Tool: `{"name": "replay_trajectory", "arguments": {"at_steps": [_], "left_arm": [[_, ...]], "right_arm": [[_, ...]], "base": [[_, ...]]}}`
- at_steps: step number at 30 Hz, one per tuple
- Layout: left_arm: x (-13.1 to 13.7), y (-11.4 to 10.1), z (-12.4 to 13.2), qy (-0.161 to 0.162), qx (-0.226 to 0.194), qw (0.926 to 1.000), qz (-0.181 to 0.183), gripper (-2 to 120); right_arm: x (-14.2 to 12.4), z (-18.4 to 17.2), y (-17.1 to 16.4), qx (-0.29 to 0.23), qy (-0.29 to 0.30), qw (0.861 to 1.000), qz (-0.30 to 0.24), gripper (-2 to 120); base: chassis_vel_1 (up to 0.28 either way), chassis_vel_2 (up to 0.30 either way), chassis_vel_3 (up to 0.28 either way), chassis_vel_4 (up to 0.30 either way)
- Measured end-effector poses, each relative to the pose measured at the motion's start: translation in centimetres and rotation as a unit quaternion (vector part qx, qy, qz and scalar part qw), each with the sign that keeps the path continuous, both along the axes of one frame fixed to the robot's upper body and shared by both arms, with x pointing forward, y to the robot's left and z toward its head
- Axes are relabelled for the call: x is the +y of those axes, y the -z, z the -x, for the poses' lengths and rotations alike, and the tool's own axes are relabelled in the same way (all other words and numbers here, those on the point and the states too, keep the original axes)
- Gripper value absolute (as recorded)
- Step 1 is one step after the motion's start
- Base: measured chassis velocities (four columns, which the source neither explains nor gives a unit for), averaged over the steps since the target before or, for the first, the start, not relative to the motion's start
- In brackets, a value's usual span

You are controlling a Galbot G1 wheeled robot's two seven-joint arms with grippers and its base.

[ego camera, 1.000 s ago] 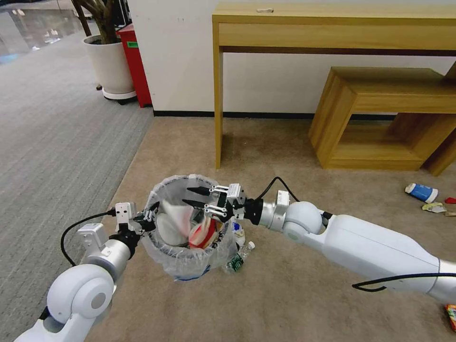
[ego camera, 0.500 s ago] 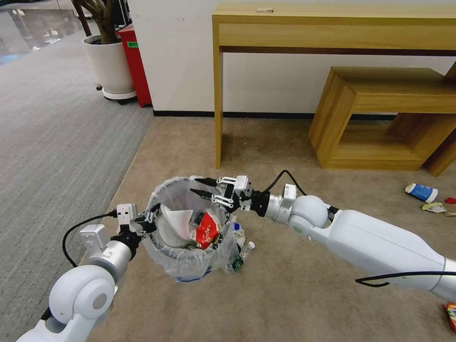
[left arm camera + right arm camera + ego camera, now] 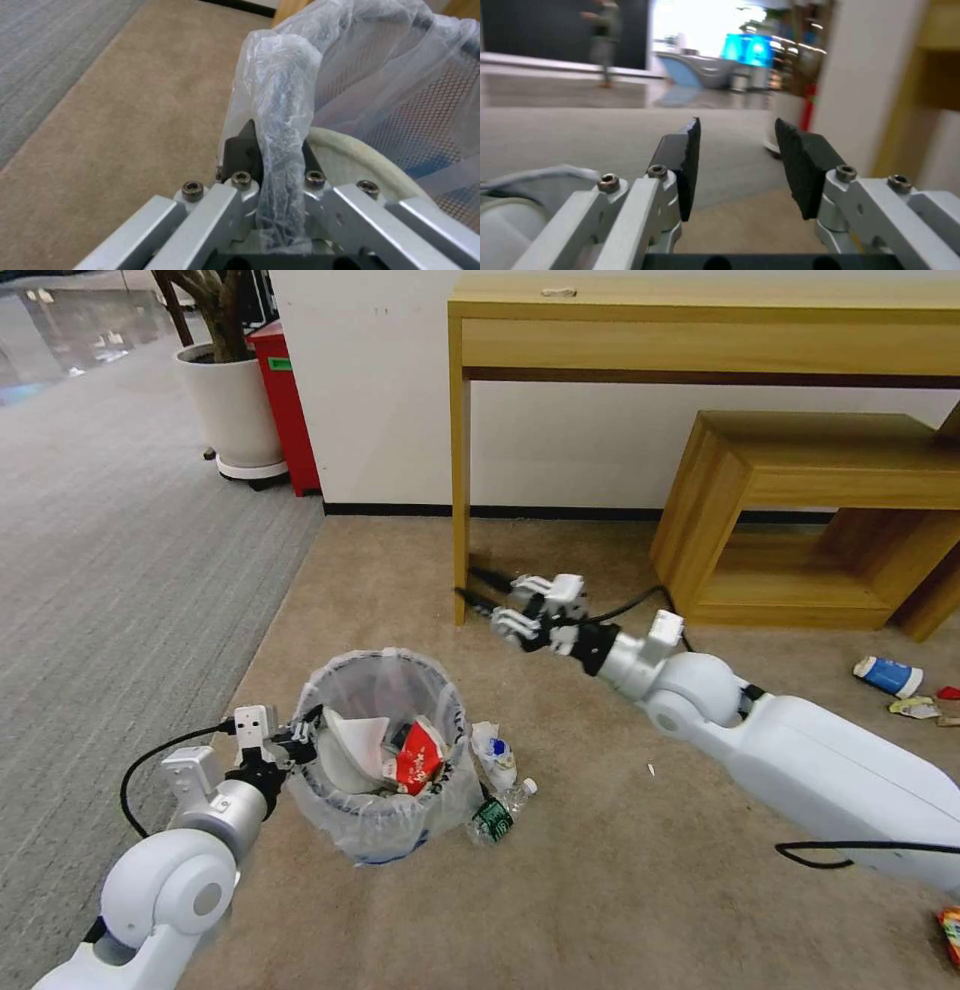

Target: Pick up the trash bin and place the garbage on the floor into it.

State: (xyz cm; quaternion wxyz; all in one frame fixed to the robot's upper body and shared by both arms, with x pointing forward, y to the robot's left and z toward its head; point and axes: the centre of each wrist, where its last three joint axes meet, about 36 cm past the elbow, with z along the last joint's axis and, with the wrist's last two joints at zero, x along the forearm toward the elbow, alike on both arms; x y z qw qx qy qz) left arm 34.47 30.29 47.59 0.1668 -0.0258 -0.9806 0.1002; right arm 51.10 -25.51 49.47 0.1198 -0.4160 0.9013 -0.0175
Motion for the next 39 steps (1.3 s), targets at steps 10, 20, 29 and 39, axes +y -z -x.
{"name": "replay_trajectory", "arguments": {"at_steps": [10,20,29,39], "left_arm": [[2.0,2.1,-0.3,-0.044,0.01,0.9989,-0.015,2],[3.5,2.8,0.1,-0.084,0.005,0.9964,-0.016,2],[4.0,2.4,0.5,-0.098,-0.001,0.9951,-0.009,2],[4.0,2.0,0.8,-0.105,-0.007,0.9944,-0.004,2]], "right_arm": [[-4.3,2.1,1.3,0.029,0.13,0.991,-0.011,74],[-6.8,3.2,2.9,0.027,0.21,0.977,-0.015,92],[-8.1,3.8,4.1,0.026,0.241,0.97,-0.019,97],[-9.5,5.1,5.3,0.021,0.262,0.965,-0.01,100]], "base": [[0.0,0.0,0.0,0.0],[0.0,0.0,0.0,0.0],[0.0,0.0,0.0,0.0],[0.0,0.0,0.0,0.0]]}}
